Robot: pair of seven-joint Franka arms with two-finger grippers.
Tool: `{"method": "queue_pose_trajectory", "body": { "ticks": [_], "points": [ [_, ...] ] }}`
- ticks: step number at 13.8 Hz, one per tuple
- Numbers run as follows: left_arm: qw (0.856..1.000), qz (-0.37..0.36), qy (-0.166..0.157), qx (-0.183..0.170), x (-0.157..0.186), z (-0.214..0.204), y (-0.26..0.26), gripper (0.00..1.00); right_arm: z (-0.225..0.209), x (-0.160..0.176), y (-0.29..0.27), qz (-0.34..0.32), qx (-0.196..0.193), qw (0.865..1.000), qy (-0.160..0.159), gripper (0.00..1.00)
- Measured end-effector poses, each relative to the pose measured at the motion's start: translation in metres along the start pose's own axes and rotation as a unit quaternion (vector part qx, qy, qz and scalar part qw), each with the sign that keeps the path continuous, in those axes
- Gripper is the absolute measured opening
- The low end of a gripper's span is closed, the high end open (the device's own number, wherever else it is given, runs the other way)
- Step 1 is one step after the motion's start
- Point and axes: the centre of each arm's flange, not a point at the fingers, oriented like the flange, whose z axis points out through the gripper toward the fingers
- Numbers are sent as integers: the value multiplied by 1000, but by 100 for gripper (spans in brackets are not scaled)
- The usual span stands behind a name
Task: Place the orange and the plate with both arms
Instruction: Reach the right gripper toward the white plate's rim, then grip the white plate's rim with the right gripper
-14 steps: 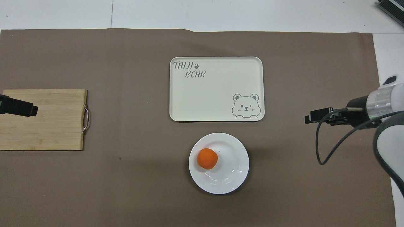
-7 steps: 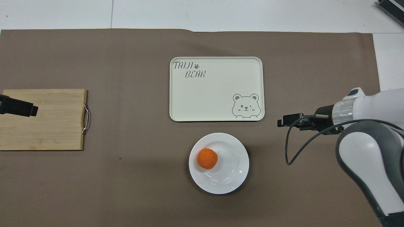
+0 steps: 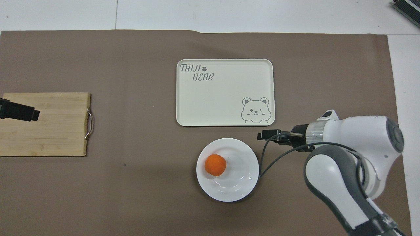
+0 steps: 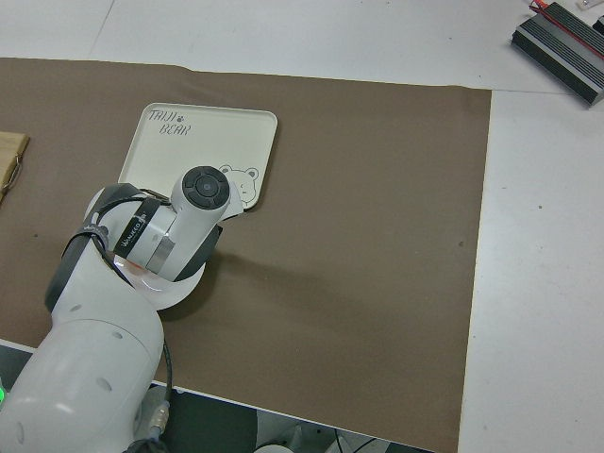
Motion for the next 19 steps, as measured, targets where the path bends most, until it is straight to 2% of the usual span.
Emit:
{"method": "queue_pose_trajectory", "body": {
  "ticks": [5, 15, 19],
  "points": [
    [1000, 0, 0, 0, 0, 0, 0, 100, 2, -2, 27, -25, -7, 1000, -5, 100],
    [1000, 0, 0, 0, 0, 0, 0, 100, 12, -52, 64, -2, 58, 998, -34, 100],
    [1000, 0, 0, 0, 0, 0, 0, 100, 19, -60, 70, 3, 62, 997, -40, 100]
  ]
}}
